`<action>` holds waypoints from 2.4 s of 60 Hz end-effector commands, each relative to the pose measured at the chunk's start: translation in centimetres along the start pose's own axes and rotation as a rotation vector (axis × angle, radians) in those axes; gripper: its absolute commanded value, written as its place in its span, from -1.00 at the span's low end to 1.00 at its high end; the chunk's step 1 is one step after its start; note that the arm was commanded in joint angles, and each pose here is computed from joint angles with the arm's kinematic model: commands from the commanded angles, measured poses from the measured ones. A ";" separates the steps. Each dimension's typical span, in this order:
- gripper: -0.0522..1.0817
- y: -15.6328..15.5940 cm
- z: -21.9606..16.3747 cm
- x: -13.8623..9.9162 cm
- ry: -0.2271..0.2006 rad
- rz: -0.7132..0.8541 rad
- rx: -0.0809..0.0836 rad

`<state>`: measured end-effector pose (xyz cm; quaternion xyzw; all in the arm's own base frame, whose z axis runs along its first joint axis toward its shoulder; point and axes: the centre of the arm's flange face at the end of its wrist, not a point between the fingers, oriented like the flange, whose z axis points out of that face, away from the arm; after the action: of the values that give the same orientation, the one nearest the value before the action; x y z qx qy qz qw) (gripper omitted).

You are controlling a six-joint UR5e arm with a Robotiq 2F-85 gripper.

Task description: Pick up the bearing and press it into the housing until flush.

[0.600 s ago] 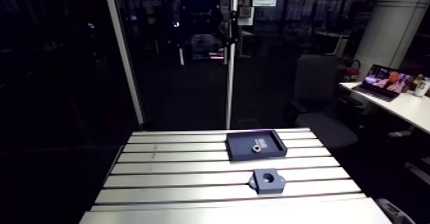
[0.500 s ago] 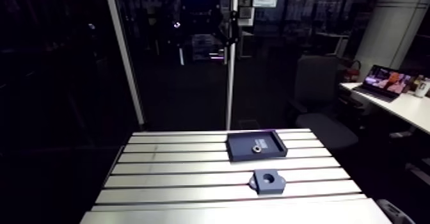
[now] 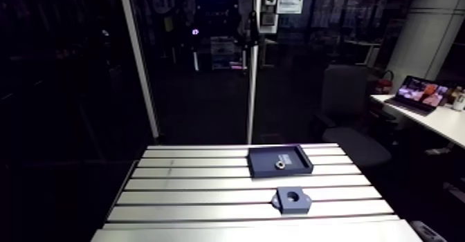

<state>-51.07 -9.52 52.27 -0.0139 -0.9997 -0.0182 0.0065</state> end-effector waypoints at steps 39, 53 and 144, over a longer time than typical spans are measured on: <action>-0.90 8.3 6.1 6.8 0.019 -0.106 -0.011; -0.90 10.5 9.9 8.8 0.004 -0.139 -0.007; -0.90 18.1 24.2 11.4 -0.034 -0.085 0.017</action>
<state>-62.57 8.30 30.85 0.0399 -0.9991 -0.0127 -0.0063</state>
